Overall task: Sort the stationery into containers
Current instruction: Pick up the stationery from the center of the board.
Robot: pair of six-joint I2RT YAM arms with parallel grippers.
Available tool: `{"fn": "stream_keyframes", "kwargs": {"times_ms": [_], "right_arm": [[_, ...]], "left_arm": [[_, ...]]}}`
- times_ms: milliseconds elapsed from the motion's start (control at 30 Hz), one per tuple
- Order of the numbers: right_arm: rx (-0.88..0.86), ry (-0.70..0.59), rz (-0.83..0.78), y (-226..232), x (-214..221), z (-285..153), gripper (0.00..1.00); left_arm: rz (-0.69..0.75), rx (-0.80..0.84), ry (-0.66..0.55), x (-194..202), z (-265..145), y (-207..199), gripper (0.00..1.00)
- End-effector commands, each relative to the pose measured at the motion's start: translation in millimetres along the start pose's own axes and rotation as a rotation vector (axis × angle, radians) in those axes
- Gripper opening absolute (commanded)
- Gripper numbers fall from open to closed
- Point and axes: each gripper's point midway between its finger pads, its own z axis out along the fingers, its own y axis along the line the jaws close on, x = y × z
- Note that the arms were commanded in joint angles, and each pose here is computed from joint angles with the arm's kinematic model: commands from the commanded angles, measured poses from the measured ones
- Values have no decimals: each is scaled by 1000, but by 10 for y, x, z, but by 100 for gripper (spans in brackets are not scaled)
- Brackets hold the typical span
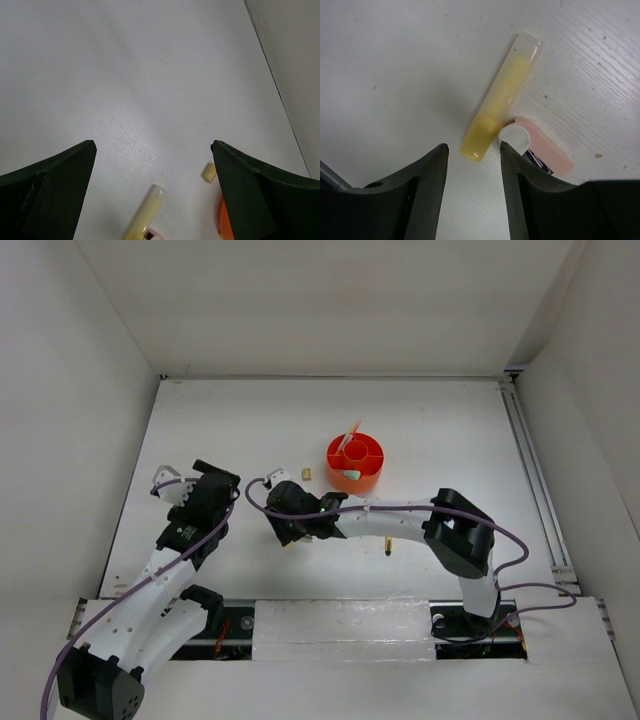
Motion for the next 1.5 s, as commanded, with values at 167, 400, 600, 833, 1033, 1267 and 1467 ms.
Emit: {"fn": "stream_keyframes", "kwargs": {"times_ms": [167, 400, 600, 833, 1033, 1267, 1467], "right_arm": [[-95, -50, 25, 300, -114, -130, 52], [-50, -50, 53, 213, -52, -62, 55], [-48, -48, 53, 194, -39, -116, 57], [-52, -79, 63, 226, -110, -216, 60], [-62, -47, 57, 246, -2, -106, 60], [-57, -51, 58, 271, -28, -12, 60], [-49, -36, 55, 282, -19, 54, 61]], "left_arm": [[30, -21, 7, 64, 49, 74, 100], [24, 7, -3, 27, 25, 39, 100], [89, 37, 60, 216, 93, -6, 100], [153, 5, 142, 462, 196, 30, 100], [175, 27, 177, 545, 208, -14, 100], [179, 35, 174, 528, 196, -25, 100], [183, 43, 171, 512, 185, -35, 100]]}}
